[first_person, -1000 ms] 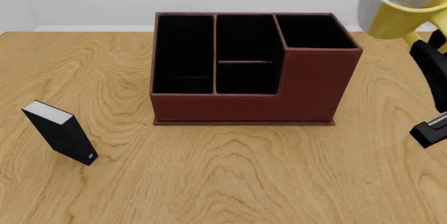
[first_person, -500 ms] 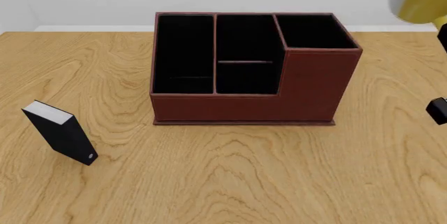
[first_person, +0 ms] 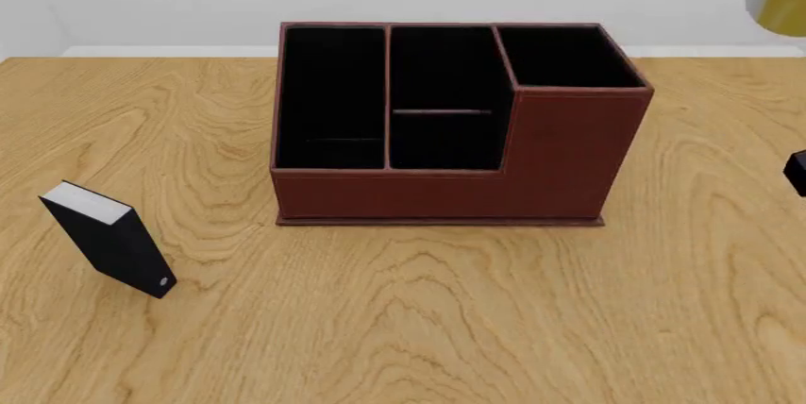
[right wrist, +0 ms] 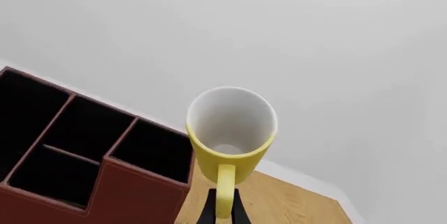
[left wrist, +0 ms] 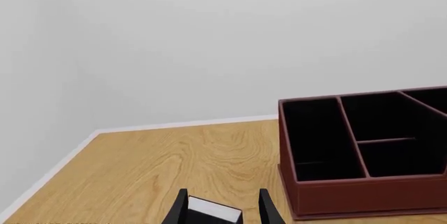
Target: Pick up the yellow and white mug and place it to the right of the caddy.
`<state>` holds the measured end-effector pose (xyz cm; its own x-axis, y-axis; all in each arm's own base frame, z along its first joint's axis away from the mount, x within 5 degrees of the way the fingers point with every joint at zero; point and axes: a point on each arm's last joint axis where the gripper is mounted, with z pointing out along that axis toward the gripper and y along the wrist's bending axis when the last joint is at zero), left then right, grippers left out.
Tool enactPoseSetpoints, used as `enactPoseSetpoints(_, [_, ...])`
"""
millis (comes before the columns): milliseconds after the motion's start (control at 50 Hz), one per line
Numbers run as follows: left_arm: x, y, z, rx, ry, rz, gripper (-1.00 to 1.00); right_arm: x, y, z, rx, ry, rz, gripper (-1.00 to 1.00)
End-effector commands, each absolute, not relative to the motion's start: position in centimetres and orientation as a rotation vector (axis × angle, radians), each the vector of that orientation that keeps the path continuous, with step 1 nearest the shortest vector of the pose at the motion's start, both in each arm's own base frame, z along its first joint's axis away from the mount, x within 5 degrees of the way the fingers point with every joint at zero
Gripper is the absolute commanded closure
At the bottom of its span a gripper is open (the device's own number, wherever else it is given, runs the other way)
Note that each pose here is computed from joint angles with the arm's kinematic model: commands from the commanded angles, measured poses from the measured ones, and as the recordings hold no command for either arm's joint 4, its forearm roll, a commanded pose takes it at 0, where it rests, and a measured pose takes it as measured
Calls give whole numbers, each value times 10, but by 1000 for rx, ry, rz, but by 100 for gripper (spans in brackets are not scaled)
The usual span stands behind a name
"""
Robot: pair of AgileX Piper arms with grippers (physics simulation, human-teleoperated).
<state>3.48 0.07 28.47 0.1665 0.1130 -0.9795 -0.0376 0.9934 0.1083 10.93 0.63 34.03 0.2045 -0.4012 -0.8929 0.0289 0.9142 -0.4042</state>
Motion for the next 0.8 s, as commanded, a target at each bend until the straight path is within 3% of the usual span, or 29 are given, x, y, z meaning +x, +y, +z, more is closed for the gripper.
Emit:
enactPoseSetpoints(20, [35, 1, 284, 62, 1403, 108, -100, 114, 0, 340, -270, 1350, -333, 100])
enactPoseSetpoints(360, [36, 1, 283, 58, 1404, 111, -100, 137, -4, 312, -223, 1426, -300, 100])
enactPoseSetpoints(420, [35, 1, 284, 56, 1403, 111, -100, 143, -3, 311, -160, 1456, -210, 100])
enactPoseSetpoints(460, [35, 1, 284, 57, 1403, 114, -100, 146, -5, 304, -190, 1455, -263, 100])
enactPoseSetpoints(800, [35, 1, 283, 57, 1406, 119, -100, 153, -9, 290, -156, 1479, -262, 100])
